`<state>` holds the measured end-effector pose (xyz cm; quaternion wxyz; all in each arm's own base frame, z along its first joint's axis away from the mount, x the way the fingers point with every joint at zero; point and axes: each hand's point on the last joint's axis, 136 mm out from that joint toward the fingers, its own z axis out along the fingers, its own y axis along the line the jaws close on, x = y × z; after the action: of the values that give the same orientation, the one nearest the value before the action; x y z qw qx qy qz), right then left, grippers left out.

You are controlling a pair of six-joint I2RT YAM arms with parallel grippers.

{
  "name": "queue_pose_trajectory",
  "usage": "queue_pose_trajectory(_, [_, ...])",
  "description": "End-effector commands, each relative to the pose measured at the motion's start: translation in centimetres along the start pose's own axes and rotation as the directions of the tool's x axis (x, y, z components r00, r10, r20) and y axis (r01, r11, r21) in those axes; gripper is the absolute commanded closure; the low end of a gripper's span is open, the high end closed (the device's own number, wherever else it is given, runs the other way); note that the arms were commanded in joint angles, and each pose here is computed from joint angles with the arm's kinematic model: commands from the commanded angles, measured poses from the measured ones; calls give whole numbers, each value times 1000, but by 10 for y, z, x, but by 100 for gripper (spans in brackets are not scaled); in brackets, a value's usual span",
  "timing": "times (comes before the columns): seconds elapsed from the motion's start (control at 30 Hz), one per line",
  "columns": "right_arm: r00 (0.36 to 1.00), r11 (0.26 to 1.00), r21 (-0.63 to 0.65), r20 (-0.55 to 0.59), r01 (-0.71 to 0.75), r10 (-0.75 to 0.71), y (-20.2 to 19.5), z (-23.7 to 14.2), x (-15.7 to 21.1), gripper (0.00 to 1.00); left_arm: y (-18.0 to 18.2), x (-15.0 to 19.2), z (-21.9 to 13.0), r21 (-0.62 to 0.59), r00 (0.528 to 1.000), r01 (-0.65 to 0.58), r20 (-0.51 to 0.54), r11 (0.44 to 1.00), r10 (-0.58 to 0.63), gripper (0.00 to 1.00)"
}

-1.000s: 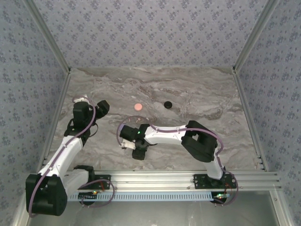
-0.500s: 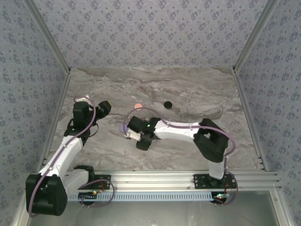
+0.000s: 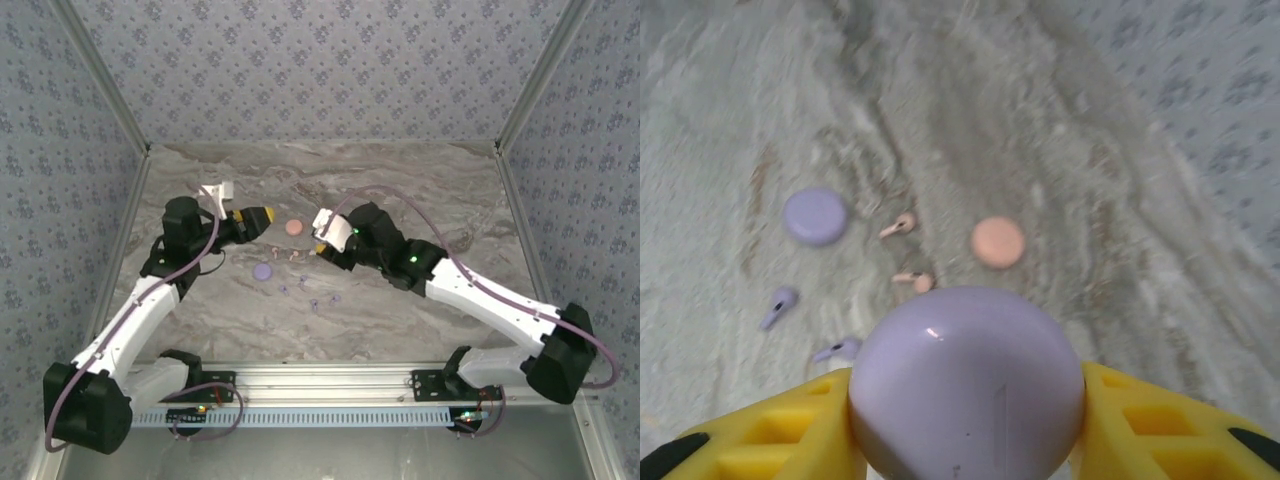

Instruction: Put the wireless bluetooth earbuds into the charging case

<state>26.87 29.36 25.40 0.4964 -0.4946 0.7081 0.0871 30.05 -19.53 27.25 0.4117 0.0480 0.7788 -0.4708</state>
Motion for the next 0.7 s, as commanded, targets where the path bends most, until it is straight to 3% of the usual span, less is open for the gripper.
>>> queue_pose_trajectory(0.0, [991,996,68,119,51,-59,-17,-16,-25,51,-49,-3,5,172,997,-62,-33,983,69,32])
queue_pose_trajectory(0.2, [984,990,87,133,107,-118,-20,-23,-29,51,-90,14,29,305,985,-95,-107,948,134,30])
queue_pose_trajectory(0.5, [985,986,114,106,123,-135,-26,-23,-25,51,-111,29,53,383,970,-91,-175,919,169,30])
queue_pose_trajectory(0.67, [985,986,113,102,125,-136,-27,-23,-24,51,-117,42,58,402,953,-102,-222,910,205,38])
